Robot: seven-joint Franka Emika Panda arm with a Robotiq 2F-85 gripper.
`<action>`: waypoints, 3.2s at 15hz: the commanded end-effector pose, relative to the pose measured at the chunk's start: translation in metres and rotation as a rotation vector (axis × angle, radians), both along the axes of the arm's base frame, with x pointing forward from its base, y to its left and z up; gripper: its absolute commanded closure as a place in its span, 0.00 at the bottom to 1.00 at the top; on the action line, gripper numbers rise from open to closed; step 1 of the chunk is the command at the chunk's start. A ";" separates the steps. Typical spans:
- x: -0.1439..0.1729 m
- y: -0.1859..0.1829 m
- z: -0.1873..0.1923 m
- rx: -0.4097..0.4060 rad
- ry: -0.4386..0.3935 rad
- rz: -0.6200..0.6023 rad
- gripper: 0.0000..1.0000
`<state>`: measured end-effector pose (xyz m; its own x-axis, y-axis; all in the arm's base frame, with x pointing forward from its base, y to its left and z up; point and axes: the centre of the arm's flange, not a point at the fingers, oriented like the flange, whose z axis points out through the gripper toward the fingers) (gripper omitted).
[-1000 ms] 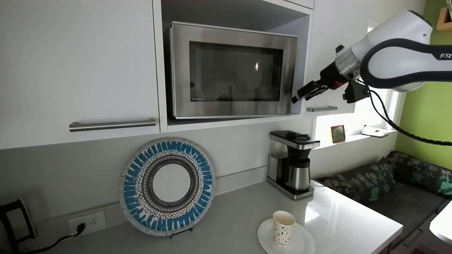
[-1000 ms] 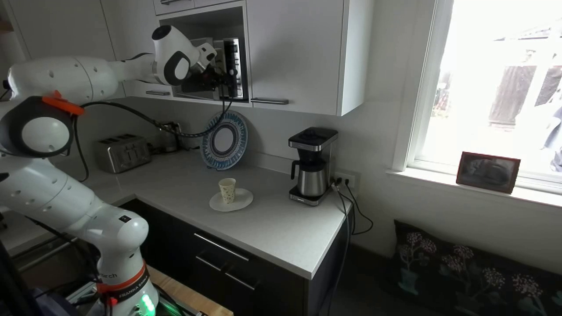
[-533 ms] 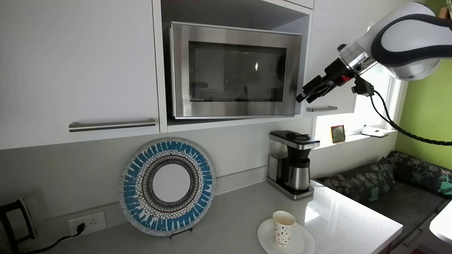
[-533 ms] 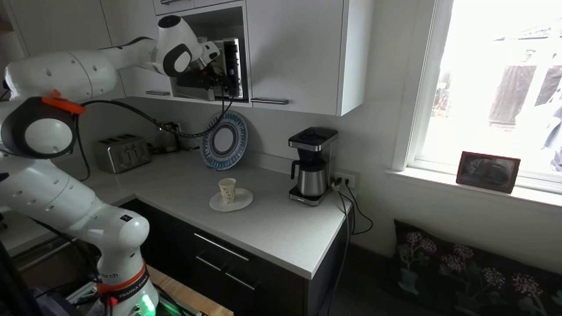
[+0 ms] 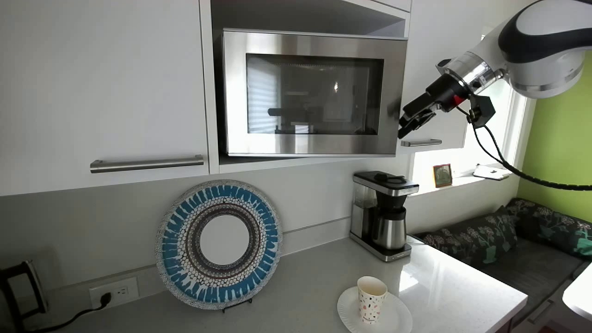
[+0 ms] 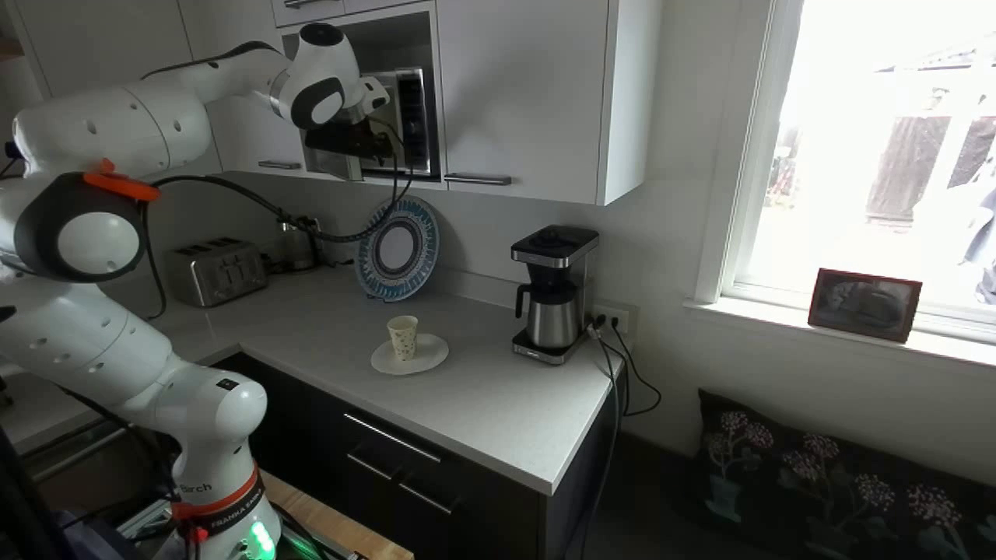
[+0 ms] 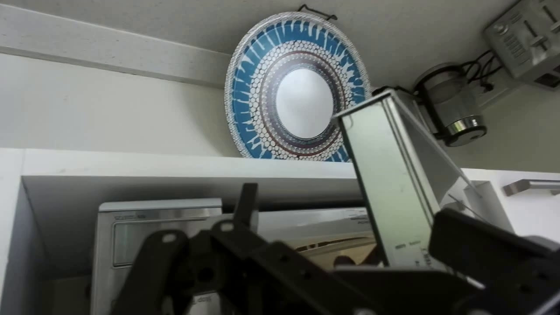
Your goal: Open the microwave door by opening the bottom right button and then press a button on the microwave
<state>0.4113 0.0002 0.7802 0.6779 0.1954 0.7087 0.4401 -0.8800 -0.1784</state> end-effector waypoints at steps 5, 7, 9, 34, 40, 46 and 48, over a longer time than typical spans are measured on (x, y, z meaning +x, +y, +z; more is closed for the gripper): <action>-0.028 0.030 0.021 0.039 0.092 0.243 0.00; -0.036 0.034 0.027 0.039 0.114 0.278 0.00; -0.044 0.032 0.034 0.004 0.128 0.274 0.00; 0.007 0.013 0.030 -0.284 -0.114 -0.297 0.00; 0.014 0.010 0.023 -0.295 -0.136 -0.324 0.00; 0.022 0.008 0.017 -0.237 -0.190 -0.322 0.20; 0.022 0.009 0.015 -0.225 -0.191 -0.333 0.34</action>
<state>0.4369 0.0089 0.8049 0.5998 0.1857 0.7783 0.1437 -0.9819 0.1235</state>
